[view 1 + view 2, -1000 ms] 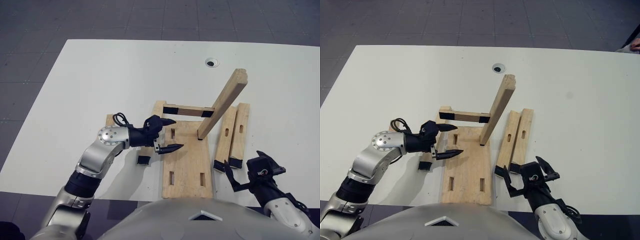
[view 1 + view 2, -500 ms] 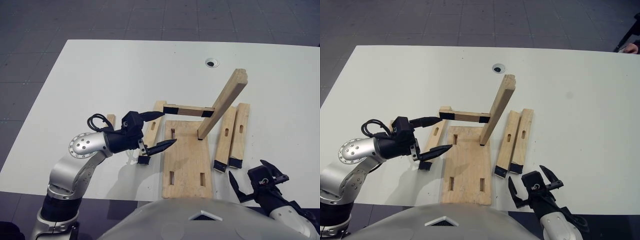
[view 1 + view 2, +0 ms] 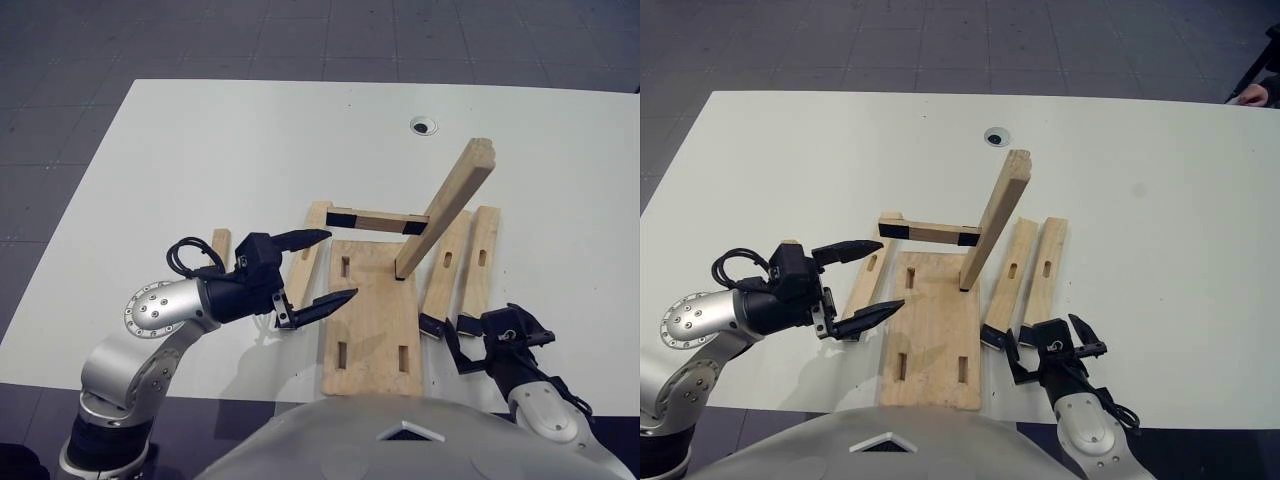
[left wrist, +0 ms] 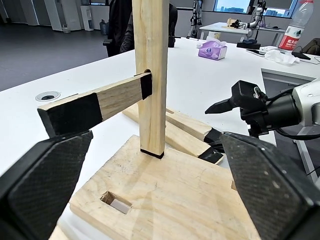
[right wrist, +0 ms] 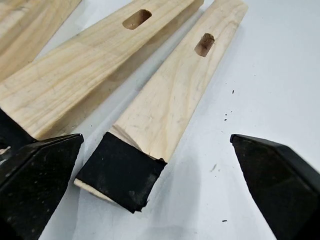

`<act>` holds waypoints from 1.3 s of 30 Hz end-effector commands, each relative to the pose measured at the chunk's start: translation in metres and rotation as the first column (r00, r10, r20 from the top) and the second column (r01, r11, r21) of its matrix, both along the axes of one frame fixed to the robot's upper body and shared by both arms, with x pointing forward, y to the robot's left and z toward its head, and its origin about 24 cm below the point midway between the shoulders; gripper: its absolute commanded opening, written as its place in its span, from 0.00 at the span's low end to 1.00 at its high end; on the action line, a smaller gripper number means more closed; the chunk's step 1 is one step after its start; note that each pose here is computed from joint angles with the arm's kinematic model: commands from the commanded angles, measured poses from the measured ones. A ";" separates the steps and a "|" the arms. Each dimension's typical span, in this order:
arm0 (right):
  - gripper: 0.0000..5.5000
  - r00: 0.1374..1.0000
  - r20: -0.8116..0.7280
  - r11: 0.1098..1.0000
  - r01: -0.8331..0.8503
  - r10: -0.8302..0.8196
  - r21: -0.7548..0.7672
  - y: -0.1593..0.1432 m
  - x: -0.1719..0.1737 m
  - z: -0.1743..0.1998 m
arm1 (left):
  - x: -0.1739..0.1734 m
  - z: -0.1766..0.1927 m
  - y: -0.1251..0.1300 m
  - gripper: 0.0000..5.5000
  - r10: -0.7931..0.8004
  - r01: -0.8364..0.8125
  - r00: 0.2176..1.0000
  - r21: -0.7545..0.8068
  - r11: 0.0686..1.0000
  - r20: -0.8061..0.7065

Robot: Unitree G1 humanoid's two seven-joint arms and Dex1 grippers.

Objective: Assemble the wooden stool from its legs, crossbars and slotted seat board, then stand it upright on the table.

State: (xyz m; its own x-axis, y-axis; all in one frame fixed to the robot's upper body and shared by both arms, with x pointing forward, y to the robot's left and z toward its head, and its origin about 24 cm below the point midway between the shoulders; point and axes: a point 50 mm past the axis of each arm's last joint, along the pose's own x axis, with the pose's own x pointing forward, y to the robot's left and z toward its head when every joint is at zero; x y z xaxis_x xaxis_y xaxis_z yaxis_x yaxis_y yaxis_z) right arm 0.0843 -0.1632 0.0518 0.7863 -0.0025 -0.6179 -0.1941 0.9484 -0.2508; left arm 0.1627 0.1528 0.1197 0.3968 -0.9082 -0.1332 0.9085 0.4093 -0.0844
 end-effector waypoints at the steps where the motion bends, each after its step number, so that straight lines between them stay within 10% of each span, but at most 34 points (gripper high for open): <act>1: 0.99 0.991 -0.126 0.999 0.035 -0.033 0.012 0.002 -0.009 -0.019 | -0.004 0.000 0.000 0.86 0.012 -0.012 1.000 0.015 1.000 -0.011; 13: 0.99 0.879 -0.308 0.919 0.392 -0.364 0.036 0.003 -0.017 -0.035 | -0.010 0.004 -0.002 0.86 0.019 -0.019 1.000 -0.009 1.000 -0.014; 27: 0.58 0.834 -0.317 0.889 0.449 -0.452 -0.089 -0.012 -0.024 -0.038 | -0.013 0.007 -0.002 0.86 0.025 -0.025 0.999 -0.021 0.999 -0.028; 39: 0.39 0.857 0.068 0.858 0.513 -0.510 -0.031 -0.063 0.046 0.018 | -0.012 0.001 0.007 0.86 0.078 -0.081 0.995 -0.036 0.996 -0.065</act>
